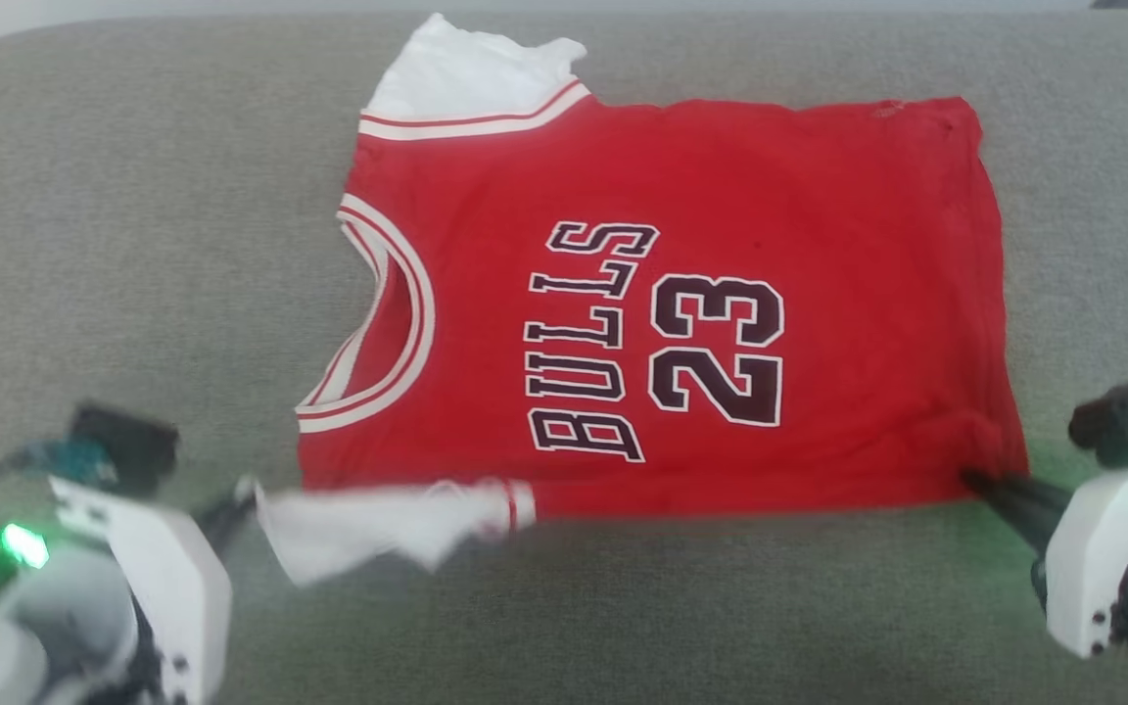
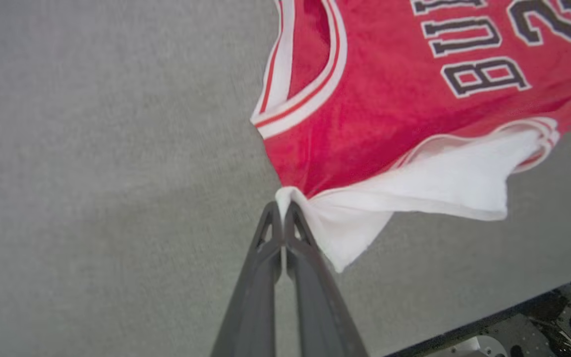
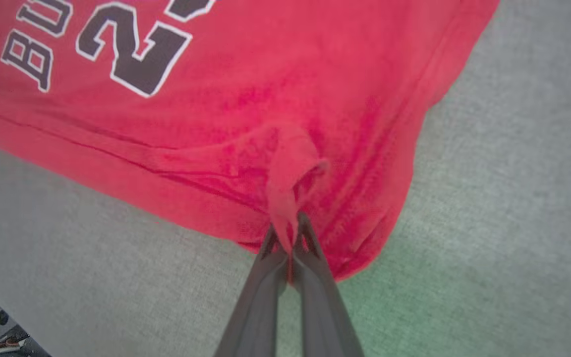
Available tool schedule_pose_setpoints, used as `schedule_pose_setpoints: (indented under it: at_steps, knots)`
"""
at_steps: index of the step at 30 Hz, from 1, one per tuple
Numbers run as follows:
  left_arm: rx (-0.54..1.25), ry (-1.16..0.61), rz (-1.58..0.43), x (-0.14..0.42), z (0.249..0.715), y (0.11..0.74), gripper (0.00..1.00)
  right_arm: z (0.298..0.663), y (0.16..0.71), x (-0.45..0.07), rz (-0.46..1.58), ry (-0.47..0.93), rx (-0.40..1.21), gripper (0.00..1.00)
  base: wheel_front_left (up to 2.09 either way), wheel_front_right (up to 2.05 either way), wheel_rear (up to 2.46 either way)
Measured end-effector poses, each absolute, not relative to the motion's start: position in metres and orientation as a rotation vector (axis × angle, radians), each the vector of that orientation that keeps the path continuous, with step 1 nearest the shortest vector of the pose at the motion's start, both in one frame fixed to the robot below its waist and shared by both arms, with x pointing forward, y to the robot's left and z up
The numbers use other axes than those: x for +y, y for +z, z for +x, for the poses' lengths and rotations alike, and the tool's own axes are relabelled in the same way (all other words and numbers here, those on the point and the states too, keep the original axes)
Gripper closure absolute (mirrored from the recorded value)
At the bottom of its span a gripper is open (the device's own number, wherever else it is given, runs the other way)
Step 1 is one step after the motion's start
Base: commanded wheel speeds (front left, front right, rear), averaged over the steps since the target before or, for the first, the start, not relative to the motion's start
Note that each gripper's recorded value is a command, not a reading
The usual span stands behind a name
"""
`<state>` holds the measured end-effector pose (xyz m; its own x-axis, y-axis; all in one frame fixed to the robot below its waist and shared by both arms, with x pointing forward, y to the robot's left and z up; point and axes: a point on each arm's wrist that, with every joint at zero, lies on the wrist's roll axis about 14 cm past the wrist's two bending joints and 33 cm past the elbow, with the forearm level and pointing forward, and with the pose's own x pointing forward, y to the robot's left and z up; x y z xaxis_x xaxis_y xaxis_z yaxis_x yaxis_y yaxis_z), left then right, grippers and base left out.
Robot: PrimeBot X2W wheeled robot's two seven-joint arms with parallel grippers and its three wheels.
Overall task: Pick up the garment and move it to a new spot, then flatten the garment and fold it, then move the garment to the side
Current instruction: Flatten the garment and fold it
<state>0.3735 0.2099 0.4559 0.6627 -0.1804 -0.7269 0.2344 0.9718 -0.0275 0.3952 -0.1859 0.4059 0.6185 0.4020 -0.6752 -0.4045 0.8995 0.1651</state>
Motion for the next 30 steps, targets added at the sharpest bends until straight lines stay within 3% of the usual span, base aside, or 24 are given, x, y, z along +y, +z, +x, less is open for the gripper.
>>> schedule_pose_setpoints:
  at_steps: [10, 17, 24, 30]
  knots:
    - [0.602, -0.324, 0.199, 0.202, 0.463, 0.502, 1.00, 0.441, 0.443, -0.188, -0.039, 0.402, 0.627, 1.00, 0.00, 0.00, 0.00]
    - [0.573, -0.360, 0.236, 0.193, 0.508, 0.498, 1.00, 0.468, 0.444, -0.193, -0.056, 0.369, 0.604, 1.00, 0.00, 0.00, 0.00]
    - [0.694, -0.394, 0.204, 0.182, 0.531, 0.452, 1.00, 0.482, 0.419, -0.193, -0.062, 0.358, 0.661, 1.00, 0.00, 0.00, 0.00]
    - [0.860, -0.394, 0.150, 0.181, 0.524, 0.406, 1.00, 0.484, 0.395, -0.186, -0.035, 0.368, 0.738, 1.00, 0.00, 0.00, 0.00]
